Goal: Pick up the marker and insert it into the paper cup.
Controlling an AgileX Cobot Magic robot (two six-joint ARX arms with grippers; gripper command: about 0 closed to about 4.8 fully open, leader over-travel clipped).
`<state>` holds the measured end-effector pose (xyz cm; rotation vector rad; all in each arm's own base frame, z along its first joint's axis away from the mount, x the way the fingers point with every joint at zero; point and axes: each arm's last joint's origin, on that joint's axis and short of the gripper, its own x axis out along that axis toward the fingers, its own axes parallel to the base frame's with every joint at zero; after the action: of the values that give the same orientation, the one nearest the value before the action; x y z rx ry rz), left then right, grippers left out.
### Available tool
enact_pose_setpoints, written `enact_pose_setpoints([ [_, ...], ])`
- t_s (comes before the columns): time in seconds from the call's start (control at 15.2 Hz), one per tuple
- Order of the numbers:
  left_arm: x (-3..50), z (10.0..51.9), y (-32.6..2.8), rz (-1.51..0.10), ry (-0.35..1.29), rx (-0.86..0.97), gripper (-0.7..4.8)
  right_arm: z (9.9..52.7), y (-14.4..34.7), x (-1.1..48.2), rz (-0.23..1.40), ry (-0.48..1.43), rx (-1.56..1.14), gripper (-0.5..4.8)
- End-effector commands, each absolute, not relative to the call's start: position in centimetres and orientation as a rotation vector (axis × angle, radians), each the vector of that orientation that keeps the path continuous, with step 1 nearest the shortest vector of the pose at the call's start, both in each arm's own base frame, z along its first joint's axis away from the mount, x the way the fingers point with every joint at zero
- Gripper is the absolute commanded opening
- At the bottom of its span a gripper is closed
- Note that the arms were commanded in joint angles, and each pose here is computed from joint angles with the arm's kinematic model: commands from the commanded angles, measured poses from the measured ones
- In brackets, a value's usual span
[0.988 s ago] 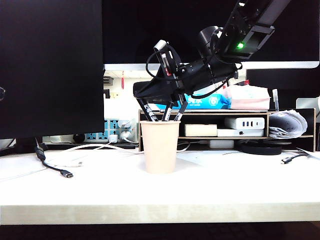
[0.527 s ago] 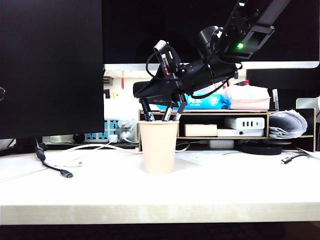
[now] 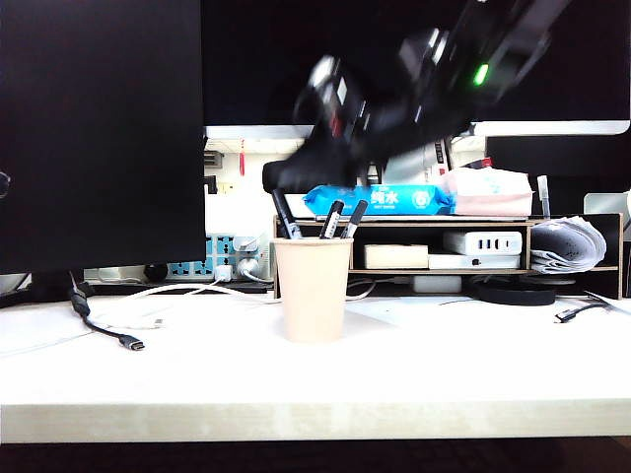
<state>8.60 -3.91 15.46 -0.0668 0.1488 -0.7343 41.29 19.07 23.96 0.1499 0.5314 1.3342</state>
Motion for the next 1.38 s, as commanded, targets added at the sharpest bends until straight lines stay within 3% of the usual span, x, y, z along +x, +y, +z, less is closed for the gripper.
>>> enact_pose_setpoints([
  [0.07,8.6,15.3,-3.9,-0.738,0.164,-0.068,-0.05,28.4,17.9,40.4,1.332,0.401,0.119,1.09],
  [0.26,8.6,15.3,-3.9,-0.738,0.164,-0.068,-0.05,31.9,16.1,38.9,1.311,0.358,0.112,1.08],
  [0.33,8.6,15.3,-3.9,-0.738,0.164,-0.068,-0.05,33.2,15.0,38.3,1.294,0.346,0.112,0.75],
  [0.4,8.6,15.3,-3.9,-0.738,0.164,-0.068,-0.05,34.5,13.9,37.5,1.272,0.352,0.116,-0.01],
  [0.59,8.6,15.3,-3.9,-0.738,0.164,-0.068,-0.05,37.2,10.8,34.2,1.153,0.433,0.089,-0.02],
  [0.72,8.6,15.3,-3.9,-0.738,0.164,-0.068,-0.05,38.4,9.1,30.5,0.978,0.511,-0.117,-0.03],
  [0.92,8.6,15.3,-3.9,-0.738,0.164,-0.068,-0.05,37.3,8.1,27.2,0.872,0.534,-0.17,-0.05],
  [1.12,8.6,15.3,-3.9,-0.739,0.163,-0.068,-0.05,32.8,6.8,22.4,0.771,0.497,-0.045,-0.05],
  [1.38,8.6,15.3,-3.9,-0.738,0.163,-0.068,-0.05,28.5,4.3,14.7,0.51,0.329,0.031,-0.05],
])
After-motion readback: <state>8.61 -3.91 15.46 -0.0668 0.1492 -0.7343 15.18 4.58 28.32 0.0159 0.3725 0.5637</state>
